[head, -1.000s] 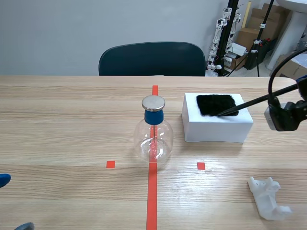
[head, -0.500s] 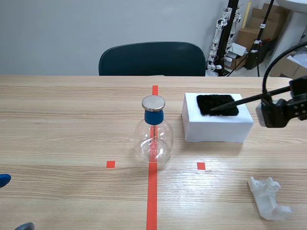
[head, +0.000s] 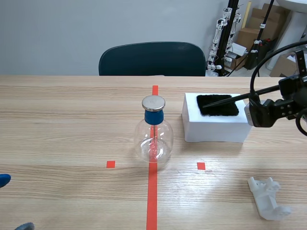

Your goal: Do the electroscope experiment. rub the rod on the fur

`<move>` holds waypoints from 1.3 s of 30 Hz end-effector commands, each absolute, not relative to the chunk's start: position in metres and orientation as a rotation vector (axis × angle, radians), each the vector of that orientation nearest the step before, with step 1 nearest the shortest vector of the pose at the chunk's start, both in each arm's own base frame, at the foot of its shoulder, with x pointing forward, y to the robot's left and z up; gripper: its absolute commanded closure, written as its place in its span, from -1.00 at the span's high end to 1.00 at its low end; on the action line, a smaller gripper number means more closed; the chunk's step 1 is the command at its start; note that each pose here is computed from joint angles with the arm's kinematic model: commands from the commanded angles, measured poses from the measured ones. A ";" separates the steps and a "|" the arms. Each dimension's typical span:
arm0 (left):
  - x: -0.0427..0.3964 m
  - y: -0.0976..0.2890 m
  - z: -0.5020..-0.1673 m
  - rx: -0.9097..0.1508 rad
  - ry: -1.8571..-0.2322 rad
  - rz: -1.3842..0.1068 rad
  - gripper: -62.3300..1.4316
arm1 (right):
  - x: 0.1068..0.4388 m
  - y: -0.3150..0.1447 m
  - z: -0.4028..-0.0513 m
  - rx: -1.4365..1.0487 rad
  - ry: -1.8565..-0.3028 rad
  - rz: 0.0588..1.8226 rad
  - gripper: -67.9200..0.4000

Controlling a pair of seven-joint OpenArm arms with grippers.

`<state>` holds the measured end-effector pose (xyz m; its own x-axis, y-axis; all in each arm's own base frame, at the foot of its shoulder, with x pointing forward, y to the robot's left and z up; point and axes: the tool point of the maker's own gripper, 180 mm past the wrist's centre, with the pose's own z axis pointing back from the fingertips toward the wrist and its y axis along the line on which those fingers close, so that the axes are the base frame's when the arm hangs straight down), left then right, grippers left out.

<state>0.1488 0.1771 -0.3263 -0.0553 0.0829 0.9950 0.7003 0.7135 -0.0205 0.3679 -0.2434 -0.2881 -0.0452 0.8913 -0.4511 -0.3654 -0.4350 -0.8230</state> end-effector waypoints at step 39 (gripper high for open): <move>0.151 0.179 -0.320 -0.662 -1.597 -0.562 1.00 | 0.376 -0.265 -0.270 -1.354 -0.584 1.618 -0.92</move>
